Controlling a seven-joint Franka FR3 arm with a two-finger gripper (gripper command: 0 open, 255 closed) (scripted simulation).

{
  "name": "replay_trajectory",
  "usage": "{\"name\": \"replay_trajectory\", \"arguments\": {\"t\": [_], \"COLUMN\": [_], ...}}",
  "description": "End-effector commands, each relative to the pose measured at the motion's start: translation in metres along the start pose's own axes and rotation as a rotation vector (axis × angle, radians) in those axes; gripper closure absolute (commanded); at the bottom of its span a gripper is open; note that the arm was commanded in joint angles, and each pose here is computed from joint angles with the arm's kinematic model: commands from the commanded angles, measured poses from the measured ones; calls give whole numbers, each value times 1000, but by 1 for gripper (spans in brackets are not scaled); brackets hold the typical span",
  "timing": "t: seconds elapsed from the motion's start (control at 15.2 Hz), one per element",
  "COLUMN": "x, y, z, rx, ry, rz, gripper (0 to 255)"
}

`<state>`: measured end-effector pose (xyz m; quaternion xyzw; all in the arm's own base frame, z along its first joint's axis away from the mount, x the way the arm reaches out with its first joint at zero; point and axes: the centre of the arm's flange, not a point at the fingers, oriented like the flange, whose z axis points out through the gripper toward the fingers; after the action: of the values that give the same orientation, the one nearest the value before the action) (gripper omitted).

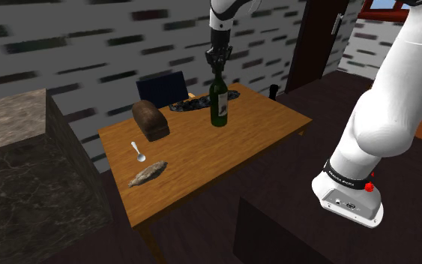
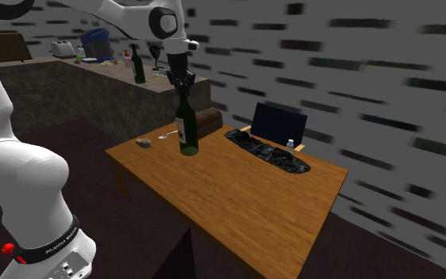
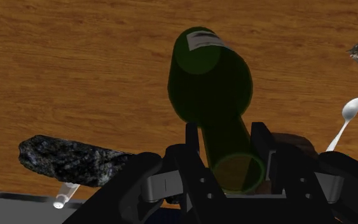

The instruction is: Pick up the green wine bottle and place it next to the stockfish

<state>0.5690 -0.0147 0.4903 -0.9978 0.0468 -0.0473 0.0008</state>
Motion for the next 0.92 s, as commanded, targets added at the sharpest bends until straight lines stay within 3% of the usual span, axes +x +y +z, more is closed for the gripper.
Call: {"name": "replay_trajectory", "arguments": {"t": [0.0,0.86], "x": [-2,-19], "y": [-26,-197], "z": [0,-1], "rx": [0,0], "ry": [1,1], "rz": [2,2], "gripper": [255,255]}}
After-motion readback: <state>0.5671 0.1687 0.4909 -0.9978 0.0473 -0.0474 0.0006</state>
